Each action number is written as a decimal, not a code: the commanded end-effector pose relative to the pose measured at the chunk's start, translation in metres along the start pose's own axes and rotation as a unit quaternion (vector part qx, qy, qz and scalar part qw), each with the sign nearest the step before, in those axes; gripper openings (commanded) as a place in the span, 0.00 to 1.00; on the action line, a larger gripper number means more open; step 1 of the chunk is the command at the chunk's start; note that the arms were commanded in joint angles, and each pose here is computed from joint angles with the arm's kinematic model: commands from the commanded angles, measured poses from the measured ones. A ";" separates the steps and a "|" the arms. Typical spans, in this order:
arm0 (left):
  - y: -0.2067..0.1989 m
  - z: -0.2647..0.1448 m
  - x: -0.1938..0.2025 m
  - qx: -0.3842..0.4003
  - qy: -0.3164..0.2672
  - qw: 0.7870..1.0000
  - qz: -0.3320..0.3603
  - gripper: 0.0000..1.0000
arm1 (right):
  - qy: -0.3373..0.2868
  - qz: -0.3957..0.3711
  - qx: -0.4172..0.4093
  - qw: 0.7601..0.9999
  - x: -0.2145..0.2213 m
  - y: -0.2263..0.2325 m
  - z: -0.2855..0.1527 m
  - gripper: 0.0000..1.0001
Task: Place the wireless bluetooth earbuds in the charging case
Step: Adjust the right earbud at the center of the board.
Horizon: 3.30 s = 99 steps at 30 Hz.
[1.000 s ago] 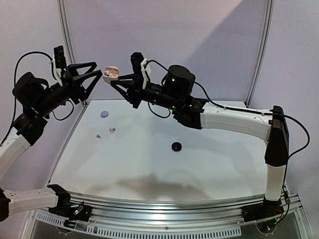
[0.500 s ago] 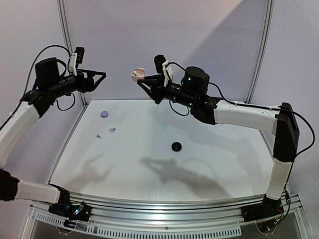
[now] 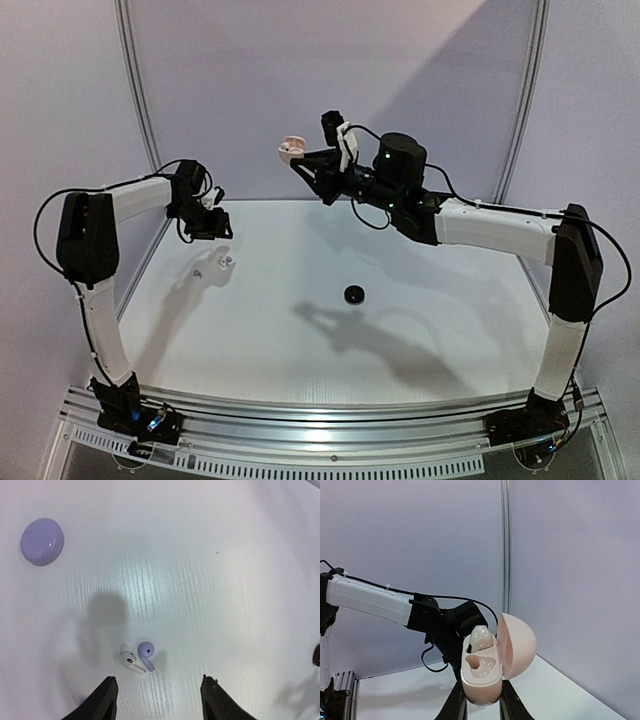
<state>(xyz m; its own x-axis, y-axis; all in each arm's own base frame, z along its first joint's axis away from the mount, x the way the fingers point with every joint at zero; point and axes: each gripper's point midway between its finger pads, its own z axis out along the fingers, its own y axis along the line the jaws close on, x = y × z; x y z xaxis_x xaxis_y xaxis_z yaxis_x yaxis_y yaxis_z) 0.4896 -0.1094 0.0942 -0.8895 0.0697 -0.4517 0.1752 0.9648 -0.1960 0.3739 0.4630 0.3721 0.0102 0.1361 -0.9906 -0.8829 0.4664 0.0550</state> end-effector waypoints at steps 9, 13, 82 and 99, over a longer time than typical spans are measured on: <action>0.028 0.043 0.010 -0.057 0.019 0.998 -0.025 0.42 | 0.009 0.024 0.007 1.000 0.005 -0.003 -0.001 0.00; 0.032 0.049 0.008 -0.064 0.009 0.998 -0.025 0.42 | 0.014 0.026 0.002 1.000 0.006 -0.002 -0.001 0.00; 0.038 0.049 0.057 -0.081 0.059 0.995 0.008 0.01 | 0.008 0.021 -0.010 1.000 0.000 0.002 0.001 0.00; -0.096 -0.006 0.115 0.018 0.052 0.989 0.140 0.00 | 0.003 0.024 -0.001 1.000 -0.001 0.004 -0.015 0.00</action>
<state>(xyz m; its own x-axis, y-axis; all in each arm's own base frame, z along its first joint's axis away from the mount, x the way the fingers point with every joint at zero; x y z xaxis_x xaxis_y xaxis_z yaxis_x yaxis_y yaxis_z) 0.3993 -0.1648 0.0838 -0.8366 0.2925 -0.4631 0.3608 0.9304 -0.0642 0.3715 0.4637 0.3591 -0.0486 0.1264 -0.9908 -0.8864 0.4518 0.1011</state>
